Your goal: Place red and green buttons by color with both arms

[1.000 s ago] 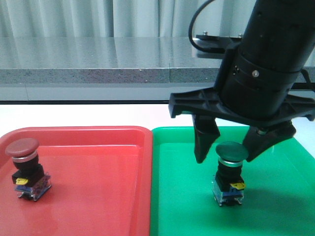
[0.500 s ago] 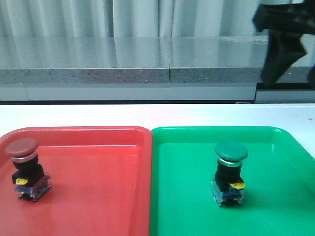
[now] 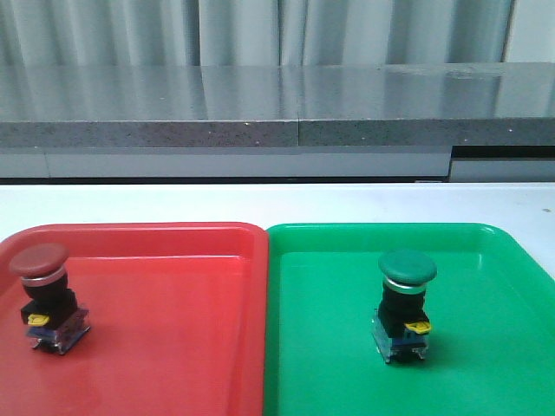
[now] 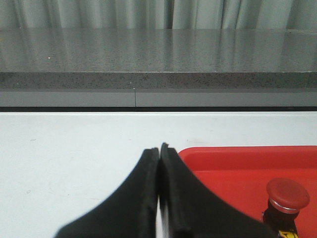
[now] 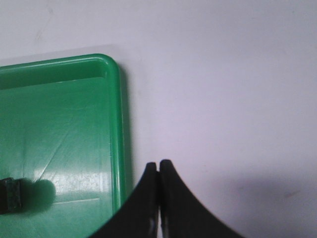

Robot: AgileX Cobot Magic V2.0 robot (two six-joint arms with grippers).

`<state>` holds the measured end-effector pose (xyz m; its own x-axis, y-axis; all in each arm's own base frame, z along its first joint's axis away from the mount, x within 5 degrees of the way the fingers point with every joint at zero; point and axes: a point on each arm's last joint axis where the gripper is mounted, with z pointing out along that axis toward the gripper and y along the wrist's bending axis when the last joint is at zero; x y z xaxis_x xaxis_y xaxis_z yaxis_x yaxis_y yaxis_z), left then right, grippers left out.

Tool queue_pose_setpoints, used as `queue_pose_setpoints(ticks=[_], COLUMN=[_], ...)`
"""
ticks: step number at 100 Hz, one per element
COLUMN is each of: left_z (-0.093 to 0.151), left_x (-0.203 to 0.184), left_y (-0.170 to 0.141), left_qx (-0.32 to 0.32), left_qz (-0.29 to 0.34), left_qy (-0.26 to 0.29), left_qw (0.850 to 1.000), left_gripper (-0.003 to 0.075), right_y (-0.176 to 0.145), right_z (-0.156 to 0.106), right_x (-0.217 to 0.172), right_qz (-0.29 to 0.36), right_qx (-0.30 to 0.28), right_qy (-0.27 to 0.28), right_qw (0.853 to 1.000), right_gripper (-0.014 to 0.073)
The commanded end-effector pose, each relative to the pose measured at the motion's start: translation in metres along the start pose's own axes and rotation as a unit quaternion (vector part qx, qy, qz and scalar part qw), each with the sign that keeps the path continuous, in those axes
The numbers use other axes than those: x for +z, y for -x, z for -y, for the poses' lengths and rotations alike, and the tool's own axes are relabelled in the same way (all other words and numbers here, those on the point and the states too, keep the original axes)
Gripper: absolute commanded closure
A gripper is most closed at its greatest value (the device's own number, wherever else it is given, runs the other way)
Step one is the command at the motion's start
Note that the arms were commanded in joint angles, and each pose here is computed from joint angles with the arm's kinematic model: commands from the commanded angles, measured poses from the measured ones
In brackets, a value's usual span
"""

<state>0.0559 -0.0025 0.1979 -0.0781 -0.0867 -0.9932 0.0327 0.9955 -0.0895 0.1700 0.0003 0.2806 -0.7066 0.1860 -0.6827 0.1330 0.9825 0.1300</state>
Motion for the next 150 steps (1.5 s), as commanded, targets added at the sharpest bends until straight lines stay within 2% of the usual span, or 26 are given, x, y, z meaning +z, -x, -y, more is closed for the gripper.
queue_pose_setpoints(ticks=[1, 14, 32, 50, 77, 81, 95, 106, 111, 150], left_z=[0.0, 0.0, 0.0, 0.0, 0.0, 0.0, 0.0, 0.0, 0.0, 0.0], left_x=[-0.002, -0.002, -0.002, -0.002, -0.002, -0.002, -0.002, -0.002, -0.002, -0.002], left_y=[0.005, 0.005, 0.005, 0.005, 0.005, 0.005, 0.005, 0.005, 0.005, 0.005], left_qx=[-0.005, -0.005, -0.005, -0.005, -0.005, -0.005, -0.005, -0.005, -0.005, -0.005], left_qz=[0.049, 0.049, 0.049, 0.049, 0.049, 0.049, 0.05, 0.05, 0.05, 0.05], left_qy=[-0.003, -0.003, -0.003, -0.003, -0.003, -0.003, -0.003, -0.003, -0.003, -0.003], left_qw=[0.999, 0.999, 0.999, 0.999, 0.999, 0.999, 0.999, 0.999, 0.999, 0.999], left_gripper=[0.0741, 0.0741, 0.0741, 0.0741, 0.0741, 0.0741, 0.0741, 0.0741, 0.0741, 0.0741], right_y=[0.004, -0.01, -0.034, -0.065, -0.114, -0.118, -0.12, -0.124, -0.125, -0.127], right_z=[0.001, 0.003, 0.007, 0.013, 0.022, 0.023, 0.023, 0.024, 0.024, 0.024], right_x=[-0.015, -0.025, -0.037, -0.047, -0.05, -0.052, -0.045, -0.037, -0.036, -0.034], right_qz=[0.084, 0.142, 0.22, 0.311, 0.4, 0.417, 0.439, 0.477, 0.464, 0.453], right_qx=[-0.008, -0.029, -0.03, -0.03, -0.029, -0.029, -0.037, -0.038, -0.04, -0.051], right_qy=[0.011, 0.018, 0.031, 0.046, 0.06, 0.062, 0.061, 0.067, 0.064, 0.057], right_qw=[0.996, 0.989, 0.974, 0.949, 0.914, 0.906, 0.896, 0.876, 0.883, 0.888], right_gripper=[0.0659, 0.0659, 0.0659, 0.0659, 0.0659, 0.0659, 0.0659, 0.0659, 0.0659, 0.0659])
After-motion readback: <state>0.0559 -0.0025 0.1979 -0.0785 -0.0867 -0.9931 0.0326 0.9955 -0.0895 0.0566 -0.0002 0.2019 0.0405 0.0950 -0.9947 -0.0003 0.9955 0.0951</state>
